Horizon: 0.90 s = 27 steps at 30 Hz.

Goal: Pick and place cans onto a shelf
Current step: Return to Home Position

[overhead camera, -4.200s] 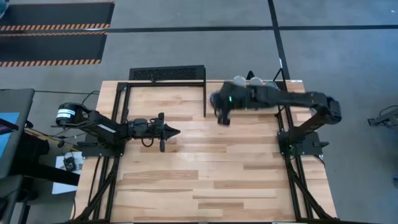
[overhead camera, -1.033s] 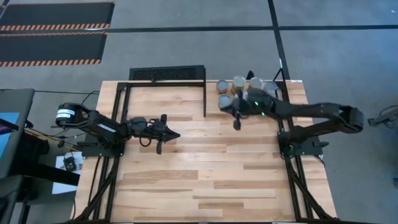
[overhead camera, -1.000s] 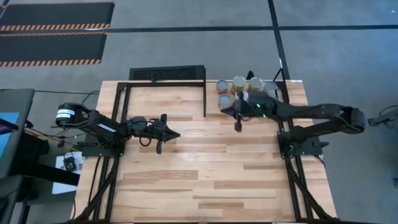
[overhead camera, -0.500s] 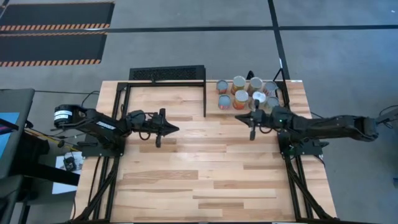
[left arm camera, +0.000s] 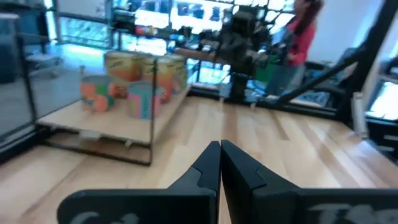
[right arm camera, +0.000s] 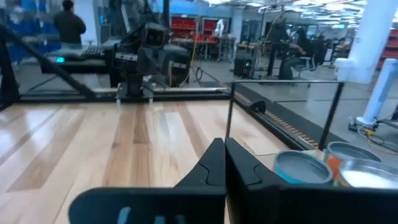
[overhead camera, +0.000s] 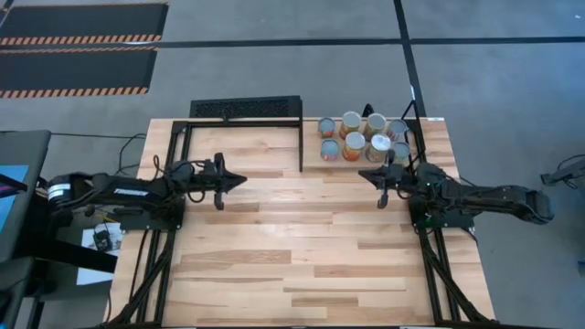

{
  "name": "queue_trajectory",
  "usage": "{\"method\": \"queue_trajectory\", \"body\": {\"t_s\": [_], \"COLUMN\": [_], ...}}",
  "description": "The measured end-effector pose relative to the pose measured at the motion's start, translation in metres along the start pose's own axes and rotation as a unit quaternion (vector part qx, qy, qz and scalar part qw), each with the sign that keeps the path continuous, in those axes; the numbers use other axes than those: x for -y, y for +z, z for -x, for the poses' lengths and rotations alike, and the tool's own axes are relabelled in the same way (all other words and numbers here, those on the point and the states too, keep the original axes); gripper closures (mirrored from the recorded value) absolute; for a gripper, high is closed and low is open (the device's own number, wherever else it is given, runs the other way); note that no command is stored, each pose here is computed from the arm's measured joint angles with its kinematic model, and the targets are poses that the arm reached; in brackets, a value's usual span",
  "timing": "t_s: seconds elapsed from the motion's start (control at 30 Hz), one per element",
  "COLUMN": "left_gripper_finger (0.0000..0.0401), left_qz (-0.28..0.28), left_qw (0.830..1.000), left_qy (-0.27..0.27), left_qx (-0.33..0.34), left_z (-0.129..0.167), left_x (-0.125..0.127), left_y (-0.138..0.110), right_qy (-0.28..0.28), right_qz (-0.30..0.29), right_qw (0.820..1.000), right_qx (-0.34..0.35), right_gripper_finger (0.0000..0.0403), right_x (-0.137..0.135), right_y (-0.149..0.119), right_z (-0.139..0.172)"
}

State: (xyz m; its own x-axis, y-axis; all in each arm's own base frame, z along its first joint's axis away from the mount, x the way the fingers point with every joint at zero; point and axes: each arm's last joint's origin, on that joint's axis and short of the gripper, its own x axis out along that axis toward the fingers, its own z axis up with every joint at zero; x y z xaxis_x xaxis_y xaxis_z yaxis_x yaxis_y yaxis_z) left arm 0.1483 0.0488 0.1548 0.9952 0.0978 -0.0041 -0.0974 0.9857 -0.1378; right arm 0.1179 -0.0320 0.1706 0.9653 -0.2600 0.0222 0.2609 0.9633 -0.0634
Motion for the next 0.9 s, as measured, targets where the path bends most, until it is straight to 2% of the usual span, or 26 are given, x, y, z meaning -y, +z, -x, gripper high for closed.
{"method": "queue_trajectory", "body": {"t_s": [0.2, 0.43, 0.57, 0.9], "left_gripper_finger": [0.0401, 0.0401, 0.0401, 0.0401], "left_qz": [-0.016, -0.025, -0.026, -0.024], "left_qw": [0.998, 0.998, 0.996, 0.994], "left_qy": [0.049, 0.057, 0.08, 0.104], "left_qx": [-0.019, -0.004, 0.003, 0.028], "left_z": [0.01, 0.022, 0.03, 0.052], "left_x": [0.0, 0.003, 0.004, 0.01], "left_y": [0.001, 0.009, 0.011, 0.014], "right_qy": [-0.003, 0.0, -0.001, -0.024], "right_qz": [-0.016, -0.019, -0.019, -0.019], "right_qw": [1.0, 1.0, 1.0, 1.0], "right_qx": [-0.005, -0.002, -0.006, 0.005], "right_gripper_finger": [0.0394, 0.0394, 0.0394, 0.0394], "right_x": [0.002, 0.001, 0.001, 0.003], "right_y": [-0.001, -0.001, -0.002, 0.0], "right_z": [0.006, 0.012, 0.014, 0.02]}}
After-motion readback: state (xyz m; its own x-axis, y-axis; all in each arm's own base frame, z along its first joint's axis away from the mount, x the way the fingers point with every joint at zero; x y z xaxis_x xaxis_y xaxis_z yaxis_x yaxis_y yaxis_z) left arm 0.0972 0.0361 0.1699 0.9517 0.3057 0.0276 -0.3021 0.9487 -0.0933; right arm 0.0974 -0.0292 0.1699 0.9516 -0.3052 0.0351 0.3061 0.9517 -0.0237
